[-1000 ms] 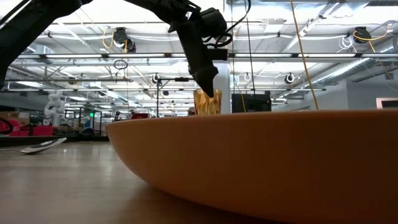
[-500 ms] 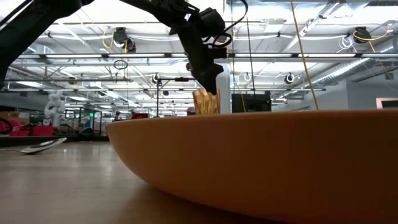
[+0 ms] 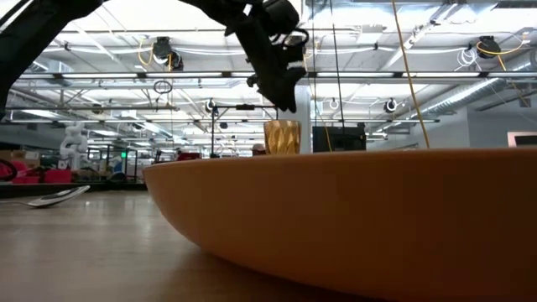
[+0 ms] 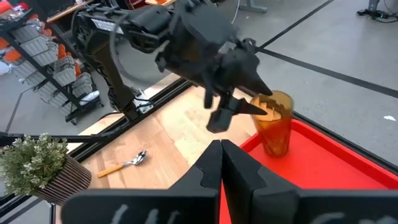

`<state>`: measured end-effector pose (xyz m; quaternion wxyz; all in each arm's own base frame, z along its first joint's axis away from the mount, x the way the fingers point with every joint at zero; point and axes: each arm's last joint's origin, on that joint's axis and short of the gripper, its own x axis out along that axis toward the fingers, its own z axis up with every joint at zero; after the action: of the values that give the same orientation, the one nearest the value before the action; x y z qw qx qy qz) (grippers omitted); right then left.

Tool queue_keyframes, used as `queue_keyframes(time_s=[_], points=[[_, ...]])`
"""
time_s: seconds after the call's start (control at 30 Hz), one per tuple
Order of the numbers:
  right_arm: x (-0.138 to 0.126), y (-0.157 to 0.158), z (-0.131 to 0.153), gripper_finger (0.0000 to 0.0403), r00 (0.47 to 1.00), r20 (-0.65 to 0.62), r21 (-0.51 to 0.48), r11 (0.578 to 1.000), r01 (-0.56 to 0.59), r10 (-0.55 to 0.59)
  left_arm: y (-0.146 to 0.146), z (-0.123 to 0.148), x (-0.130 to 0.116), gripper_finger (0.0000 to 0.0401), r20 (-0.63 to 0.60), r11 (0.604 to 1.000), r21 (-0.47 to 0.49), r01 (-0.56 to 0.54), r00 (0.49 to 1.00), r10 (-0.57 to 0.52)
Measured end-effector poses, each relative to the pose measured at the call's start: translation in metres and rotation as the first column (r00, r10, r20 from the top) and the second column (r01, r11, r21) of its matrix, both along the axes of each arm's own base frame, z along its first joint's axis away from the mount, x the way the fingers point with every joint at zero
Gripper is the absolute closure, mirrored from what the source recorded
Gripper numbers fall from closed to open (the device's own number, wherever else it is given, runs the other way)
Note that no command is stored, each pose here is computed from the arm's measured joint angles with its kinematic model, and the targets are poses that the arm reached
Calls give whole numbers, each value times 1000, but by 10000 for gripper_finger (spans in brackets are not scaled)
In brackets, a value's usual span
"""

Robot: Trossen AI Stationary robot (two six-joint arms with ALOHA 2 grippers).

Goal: Pick and place plate/cup/fork/spoon on tray
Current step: Put the brown cup on the red tray, then put the orange plate on the red tray to the bottom right of the brown cup

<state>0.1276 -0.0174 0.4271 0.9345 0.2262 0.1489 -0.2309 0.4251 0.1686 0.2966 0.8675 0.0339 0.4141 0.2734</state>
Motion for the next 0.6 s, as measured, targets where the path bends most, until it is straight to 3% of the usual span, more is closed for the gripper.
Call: queue_keyframes(time_s=[0.23,0.6], points=[[3,0,-1,403,999,25,75,997,32,-34,-9,34,-15,201,103,1000,-7,-22,994,22],[23,2,-8,395,998,37,306,951,35,-49,-26,103,-58,201,312,998,-56,-15,949,31]])
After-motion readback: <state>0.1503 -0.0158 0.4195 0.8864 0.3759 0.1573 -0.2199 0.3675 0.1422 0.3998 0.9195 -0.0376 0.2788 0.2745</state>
